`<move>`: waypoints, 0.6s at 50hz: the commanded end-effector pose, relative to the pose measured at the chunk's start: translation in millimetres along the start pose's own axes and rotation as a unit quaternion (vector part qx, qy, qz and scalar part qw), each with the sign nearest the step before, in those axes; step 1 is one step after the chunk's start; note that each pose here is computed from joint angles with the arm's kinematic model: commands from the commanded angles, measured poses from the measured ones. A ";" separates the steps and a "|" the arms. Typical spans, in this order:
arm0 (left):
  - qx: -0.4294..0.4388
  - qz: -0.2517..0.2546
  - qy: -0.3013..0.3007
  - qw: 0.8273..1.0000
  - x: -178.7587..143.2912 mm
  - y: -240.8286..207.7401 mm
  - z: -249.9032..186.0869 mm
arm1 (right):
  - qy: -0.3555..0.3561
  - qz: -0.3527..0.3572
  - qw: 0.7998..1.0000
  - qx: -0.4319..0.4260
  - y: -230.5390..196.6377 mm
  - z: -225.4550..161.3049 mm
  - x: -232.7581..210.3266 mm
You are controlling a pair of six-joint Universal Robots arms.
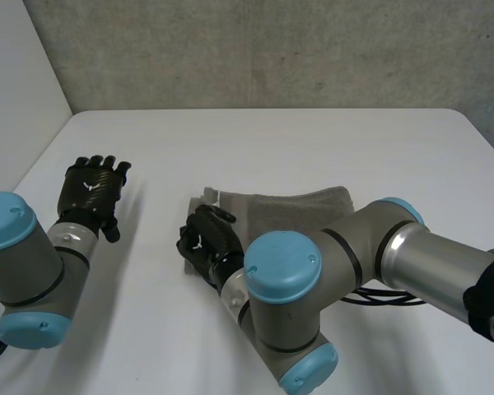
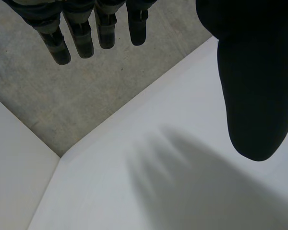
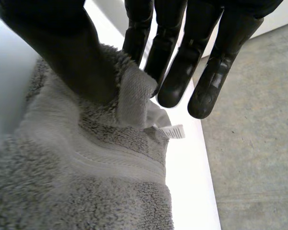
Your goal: Fold the towel.
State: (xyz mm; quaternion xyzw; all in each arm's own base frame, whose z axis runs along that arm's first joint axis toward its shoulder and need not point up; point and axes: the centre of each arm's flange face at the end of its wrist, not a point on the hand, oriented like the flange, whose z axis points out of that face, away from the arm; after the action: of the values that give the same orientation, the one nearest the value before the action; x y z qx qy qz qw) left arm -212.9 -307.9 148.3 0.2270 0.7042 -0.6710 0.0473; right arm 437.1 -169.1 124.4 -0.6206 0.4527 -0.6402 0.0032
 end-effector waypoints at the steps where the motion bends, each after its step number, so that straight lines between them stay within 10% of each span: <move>1: 0.010 0.002 -0.004 1.000 0.4 0.4 -0.6 | 0.016 0.040 0.999 -0.002 -3.6 -2.5 11.3; 15: 0.043 0.001 0.026 0.999 20.4 -24.4 -18.4 | 0.156 0.279 0.946 -0.057 41.3 -73.0 134.7; 30: 0.075 0.008 0.113 0.991 88.1 -38.1 -21.6 | 0.119 0.383 0.897 -0.186 162.6 -106.9 106.6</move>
State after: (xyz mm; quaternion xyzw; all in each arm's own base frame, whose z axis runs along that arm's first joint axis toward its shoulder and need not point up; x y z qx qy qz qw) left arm -281.9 -266.3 164.5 0.2906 0.6504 -0.7013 -0.0284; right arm 250.2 -256.6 154.2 -0.3136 0.7436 -0.5844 0.0841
